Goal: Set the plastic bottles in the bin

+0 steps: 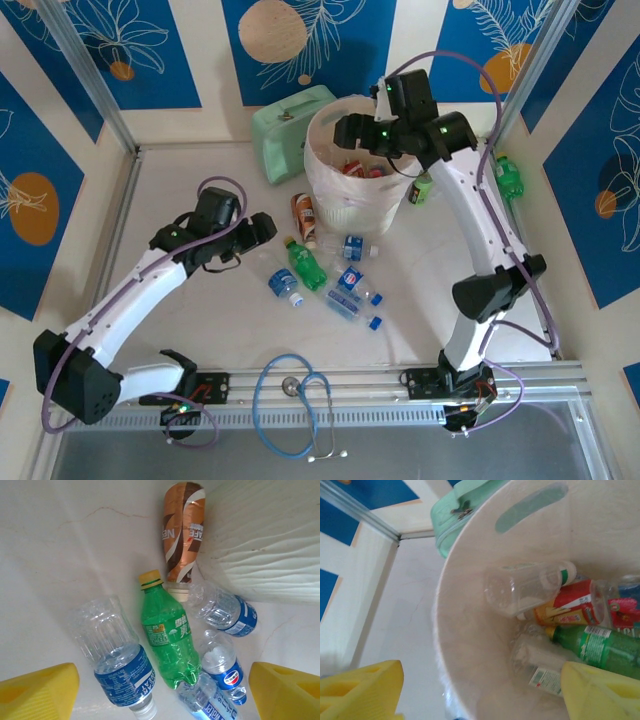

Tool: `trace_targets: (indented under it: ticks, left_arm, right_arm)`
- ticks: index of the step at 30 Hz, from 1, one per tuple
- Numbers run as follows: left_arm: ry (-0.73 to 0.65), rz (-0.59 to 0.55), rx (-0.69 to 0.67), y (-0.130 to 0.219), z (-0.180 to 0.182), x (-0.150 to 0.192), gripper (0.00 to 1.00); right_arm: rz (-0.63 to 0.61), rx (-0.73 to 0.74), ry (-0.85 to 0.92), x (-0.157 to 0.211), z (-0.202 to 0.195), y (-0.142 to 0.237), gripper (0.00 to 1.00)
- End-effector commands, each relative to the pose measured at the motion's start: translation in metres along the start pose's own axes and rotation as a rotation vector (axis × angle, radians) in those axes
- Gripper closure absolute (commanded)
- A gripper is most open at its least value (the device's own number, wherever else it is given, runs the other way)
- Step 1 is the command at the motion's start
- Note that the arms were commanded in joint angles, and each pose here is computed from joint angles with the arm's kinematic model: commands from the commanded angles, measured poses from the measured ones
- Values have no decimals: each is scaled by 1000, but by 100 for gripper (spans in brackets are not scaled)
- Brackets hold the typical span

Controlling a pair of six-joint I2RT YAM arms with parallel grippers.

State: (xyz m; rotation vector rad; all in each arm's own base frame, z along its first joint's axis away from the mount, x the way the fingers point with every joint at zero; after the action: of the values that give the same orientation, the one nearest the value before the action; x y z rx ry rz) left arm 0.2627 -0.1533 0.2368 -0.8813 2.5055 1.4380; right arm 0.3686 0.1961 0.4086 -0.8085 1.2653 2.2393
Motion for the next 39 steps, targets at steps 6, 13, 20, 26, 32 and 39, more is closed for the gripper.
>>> trace_targets:
  ticks: [6,13,20,26,32,39]
  left_arm:
    - [20,57,-83,-23,13,21,13]
    - [68,102,-150,-47,23,34,13]
    - [118,123,-219,-77,35,39,13]
    - [120,143,-319,-101,51,44,13]
    - [121,152,-355,-120,58,47,15]
    - [121,176,-387,-137,62,50,22]
  right_arm:
    - [-104,-129,78,54,45,89,18]
    - [19,-185,114,143,55,89,19]
    - [166,-148,53,206,44,62,19]
    - [218,-132,37,222,41,50,17]
    - [230,-151,26,225,44,45,17]
    - [253,-165,18,229,47,38,17]
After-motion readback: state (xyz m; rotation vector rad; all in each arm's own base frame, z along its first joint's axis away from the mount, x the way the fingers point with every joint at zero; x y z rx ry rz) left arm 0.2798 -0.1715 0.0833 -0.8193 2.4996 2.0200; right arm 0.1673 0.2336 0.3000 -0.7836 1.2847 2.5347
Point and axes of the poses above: each hand's point on the last joint's axis, 136 mm out from that joint toward the fingers, its own y axis back along the fingers, its own z axis along the line the jaws close on, x = y × z, the point moved 5 cm from there along y, back along the fingers, and after that the axes turned 2 degrees about y, right-handed, at the moved point
